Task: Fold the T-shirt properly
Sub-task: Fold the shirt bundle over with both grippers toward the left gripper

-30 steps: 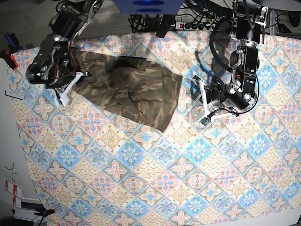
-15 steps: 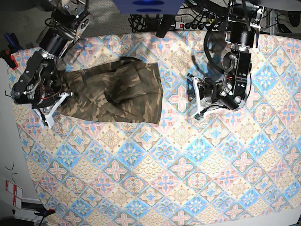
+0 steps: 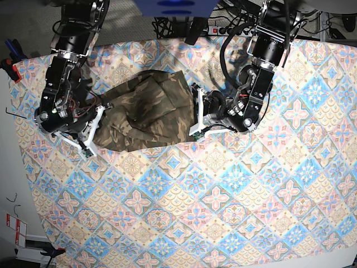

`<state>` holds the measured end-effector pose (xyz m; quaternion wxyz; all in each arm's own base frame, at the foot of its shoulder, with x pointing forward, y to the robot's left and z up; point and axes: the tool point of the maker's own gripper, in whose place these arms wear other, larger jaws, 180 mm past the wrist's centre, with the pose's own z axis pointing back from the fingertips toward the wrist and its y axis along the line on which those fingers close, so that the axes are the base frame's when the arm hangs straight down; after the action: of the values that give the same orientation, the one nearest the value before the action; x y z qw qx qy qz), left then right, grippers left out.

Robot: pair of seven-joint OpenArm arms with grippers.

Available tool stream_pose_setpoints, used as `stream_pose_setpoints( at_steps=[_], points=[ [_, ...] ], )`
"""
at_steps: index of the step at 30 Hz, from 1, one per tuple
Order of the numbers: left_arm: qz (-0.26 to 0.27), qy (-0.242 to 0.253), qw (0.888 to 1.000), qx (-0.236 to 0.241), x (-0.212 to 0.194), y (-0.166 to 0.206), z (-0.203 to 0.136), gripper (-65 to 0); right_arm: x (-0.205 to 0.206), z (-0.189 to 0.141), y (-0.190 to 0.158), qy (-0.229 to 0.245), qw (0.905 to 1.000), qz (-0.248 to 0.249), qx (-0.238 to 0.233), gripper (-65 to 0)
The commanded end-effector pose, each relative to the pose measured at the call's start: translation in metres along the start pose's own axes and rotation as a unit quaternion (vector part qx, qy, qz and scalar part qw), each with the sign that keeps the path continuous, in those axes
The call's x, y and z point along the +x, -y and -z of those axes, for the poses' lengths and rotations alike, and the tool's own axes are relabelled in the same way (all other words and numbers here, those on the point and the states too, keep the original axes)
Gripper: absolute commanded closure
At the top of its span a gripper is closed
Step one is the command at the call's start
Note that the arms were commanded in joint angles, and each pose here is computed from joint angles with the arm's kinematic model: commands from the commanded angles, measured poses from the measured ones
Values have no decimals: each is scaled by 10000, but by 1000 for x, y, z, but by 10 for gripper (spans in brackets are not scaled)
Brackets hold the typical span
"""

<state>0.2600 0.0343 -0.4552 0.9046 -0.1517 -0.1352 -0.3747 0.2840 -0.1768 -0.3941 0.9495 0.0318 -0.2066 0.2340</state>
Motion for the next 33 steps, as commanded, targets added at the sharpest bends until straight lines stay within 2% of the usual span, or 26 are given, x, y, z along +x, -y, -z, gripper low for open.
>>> stream_pose_setpoints(
  at_steps=[1, 7, 11, 13, 18, 22, 25, 27, 30, 33],
  points=[
    [74, 233, 9997, -21, 20, 2, -4, 0, 20, -9, 2, 305, 9994, -162, -77, -3],
    [-243, 17, 9989, -394, 18, 13, 24, 0, 48, -25, -15, 651, 9951, -726, -164, -3],
    [-514, 73, 9972, -537, 8, 15, 41, 0, 56, -20, -37, 651, 9918, -1098, 17, -3],
    [-625, 103, 9963, -587, 3, 16, 47, 0, 61, -16, -57, 631, 9874, -1436, 191, -3],
    [-755, 341, 9944, -663, 12, 19, 51, 0, 70, -8, -117, 586, 9662, -2421, 671, -3],
    [-749, 347, 9943, -671, 15, 21, 52, 0, 75, -7, -166, 605, 9370, -3291, 1003, -4],
    [-776, 356, 9939, -705, 14, 23, 52, 0, 70, -4, -187, 540, 9237, -3604, 1181, -6],
    [-771, 382, 9938, -703, 16, 23, 51, 0, 71, -2, -187, 487, 9213, -3682, 1149, -6],
    [-785, 198, 9942, -714, 9, 22, 50, 0, 59, 13, -181, 152, 9234, -3666, 1124, -6],
    [-935, 208, 9934, -636, 12, 9, 33, 0, 50, 25, -176, -116, 9250, -3618, 1158, -6]
  ],
)
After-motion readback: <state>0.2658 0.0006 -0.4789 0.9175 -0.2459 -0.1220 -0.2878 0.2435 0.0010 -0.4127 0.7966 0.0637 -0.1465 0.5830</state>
